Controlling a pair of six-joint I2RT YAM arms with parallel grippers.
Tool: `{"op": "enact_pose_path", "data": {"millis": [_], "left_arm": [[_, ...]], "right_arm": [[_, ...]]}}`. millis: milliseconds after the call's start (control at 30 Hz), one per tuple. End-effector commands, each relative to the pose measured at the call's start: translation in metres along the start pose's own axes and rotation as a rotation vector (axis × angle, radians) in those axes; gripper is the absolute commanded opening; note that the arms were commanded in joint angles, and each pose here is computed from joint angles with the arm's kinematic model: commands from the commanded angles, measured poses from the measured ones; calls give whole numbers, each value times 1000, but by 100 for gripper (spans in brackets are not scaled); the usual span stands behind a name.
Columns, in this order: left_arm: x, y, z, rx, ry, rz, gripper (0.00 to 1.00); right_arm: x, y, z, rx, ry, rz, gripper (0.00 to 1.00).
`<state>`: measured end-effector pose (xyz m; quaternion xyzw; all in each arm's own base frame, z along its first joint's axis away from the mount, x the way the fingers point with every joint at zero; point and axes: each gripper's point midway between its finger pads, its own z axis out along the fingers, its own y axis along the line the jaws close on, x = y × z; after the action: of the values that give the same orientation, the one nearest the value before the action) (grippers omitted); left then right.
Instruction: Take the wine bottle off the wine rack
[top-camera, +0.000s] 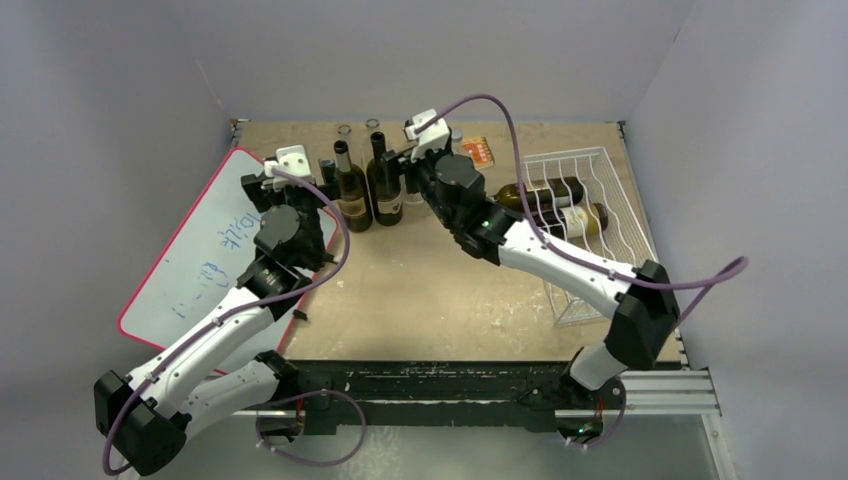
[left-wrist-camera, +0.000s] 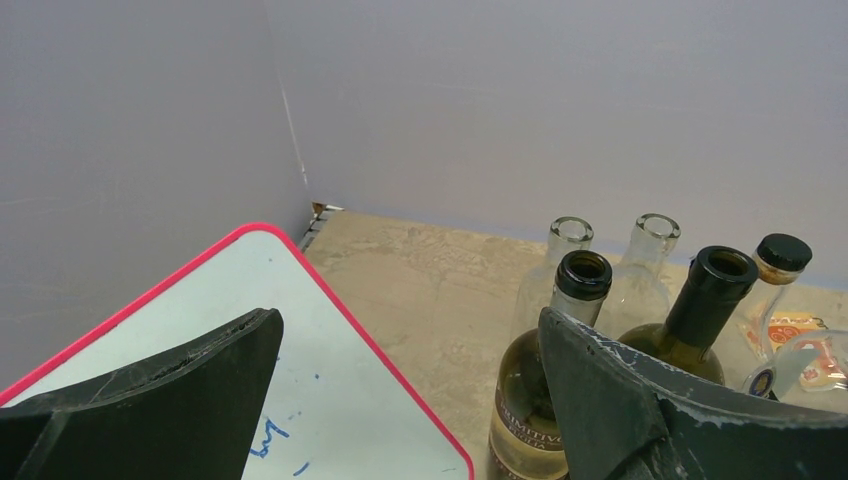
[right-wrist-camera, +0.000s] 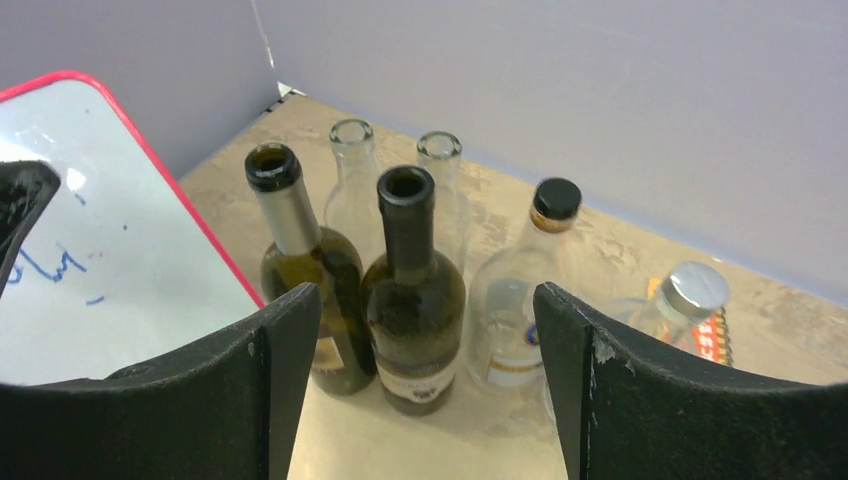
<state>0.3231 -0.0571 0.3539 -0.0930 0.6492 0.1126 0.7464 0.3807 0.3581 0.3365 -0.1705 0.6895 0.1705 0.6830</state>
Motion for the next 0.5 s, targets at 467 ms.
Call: {"op": "enact_pose_path", "data": {"millis": [467], "left_arm": [[-16, -3, 2, 3, -30, -44, 100]], "right_arm": [[49, -61, -113, 43, 204, -207, 87]]}}
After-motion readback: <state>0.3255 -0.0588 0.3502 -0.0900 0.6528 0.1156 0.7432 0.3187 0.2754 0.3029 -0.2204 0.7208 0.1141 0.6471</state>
